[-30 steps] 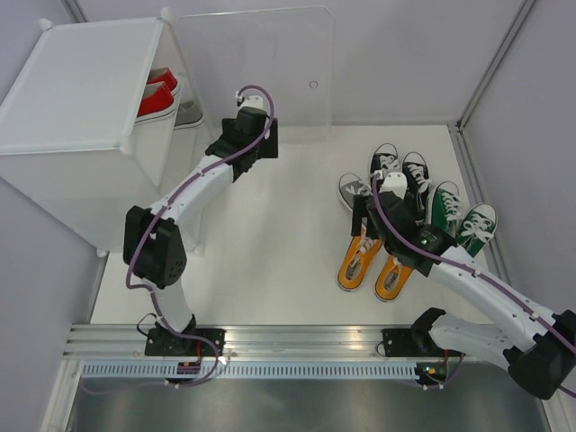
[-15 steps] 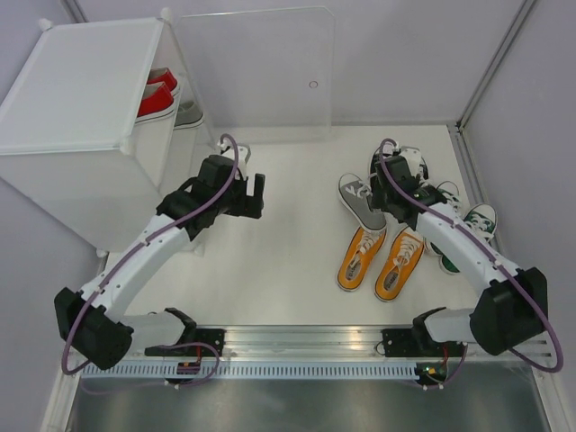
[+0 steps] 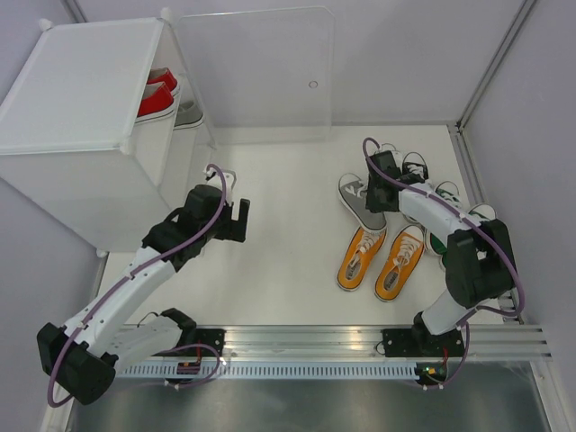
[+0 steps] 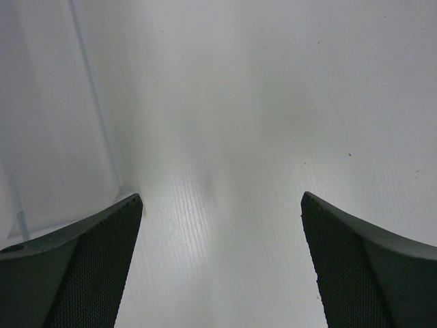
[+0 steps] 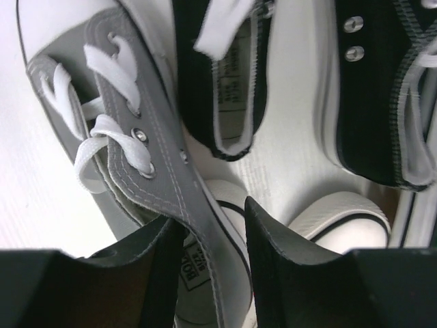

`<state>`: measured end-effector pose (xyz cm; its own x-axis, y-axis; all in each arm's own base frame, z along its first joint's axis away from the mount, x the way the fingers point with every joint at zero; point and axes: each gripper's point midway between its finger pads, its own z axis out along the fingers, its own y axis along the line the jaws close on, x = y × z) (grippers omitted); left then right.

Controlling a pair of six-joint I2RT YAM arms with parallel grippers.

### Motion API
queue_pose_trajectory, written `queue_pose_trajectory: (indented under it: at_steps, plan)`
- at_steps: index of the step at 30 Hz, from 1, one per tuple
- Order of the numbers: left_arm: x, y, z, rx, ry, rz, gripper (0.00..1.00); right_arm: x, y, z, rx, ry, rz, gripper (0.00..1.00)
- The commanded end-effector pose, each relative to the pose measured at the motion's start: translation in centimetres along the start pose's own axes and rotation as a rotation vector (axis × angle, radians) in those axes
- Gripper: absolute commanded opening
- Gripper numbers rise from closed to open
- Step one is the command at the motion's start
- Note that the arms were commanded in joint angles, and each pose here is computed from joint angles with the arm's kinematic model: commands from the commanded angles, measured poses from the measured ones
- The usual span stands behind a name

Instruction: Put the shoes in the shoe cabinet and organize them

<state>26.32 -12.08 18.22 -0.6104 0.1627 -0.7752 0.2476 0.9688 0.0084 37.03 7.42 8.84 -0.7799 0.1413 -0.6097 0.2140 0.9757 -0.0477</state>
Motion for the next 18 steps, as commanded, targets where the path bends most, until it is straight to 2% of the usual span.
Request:
queue_pose_trajectory:
  at_steps: [1,5,6,8,9,10,13,17,18]
  plan:
    - [-1.9,0.7,0.0,-0.035,-0.086,0.015,1.0,-0.8,2.6,0.0,-0.134,0.012,-0.05,0.45]
    - [-1.4,0.4,0.4,-0.023,-0.065,0.016,1.0,0.3,3.7,-0.1,-0.21,0.054,-0.09,0.39]
    - [-1.3,0.4,0.5,-0.025,-0.06,0.017,1.0,0.3,3.9,-0.2,-0.216,0.053,-0.097,0.28]
    - [-1.2,0.5,0.6,-0.028,-0.056,0.019,1.0,-0.1,4.3,-0.6,-0.223,0.039,-0.128,0.15]
    - [-1.1,0.5,0.7,-0.03,-0.052,0.019,1.0,-0.5,4.4,-0.9,-0.221,0.026,-0.141,0.05]
    - [-1.1,0.5,0.7,-0.031,-0.052,0.02,1.0,-1.0,4.8,-1.3,-0.221,0.008,-0.158,0.01]
    - [-0.9,0.7,0.8,-0.041,-0.047,0.021,1.0,-2.8,7.2,-3.3,-0.259,-0.059,-0.234,0.01]
    - [-0.9,0.9,0.9,-0.058,-0.046,0.019,1.0,-5.1,13.0,-6.1,-0.424,-0.156,-0.316,0.01]
    - [-0.8,1.0,1.0,-0.062,-0.042,0.021,1.0,-4.7,14.3,-5.8,-0.461,-0.145,-0.35,0.01]
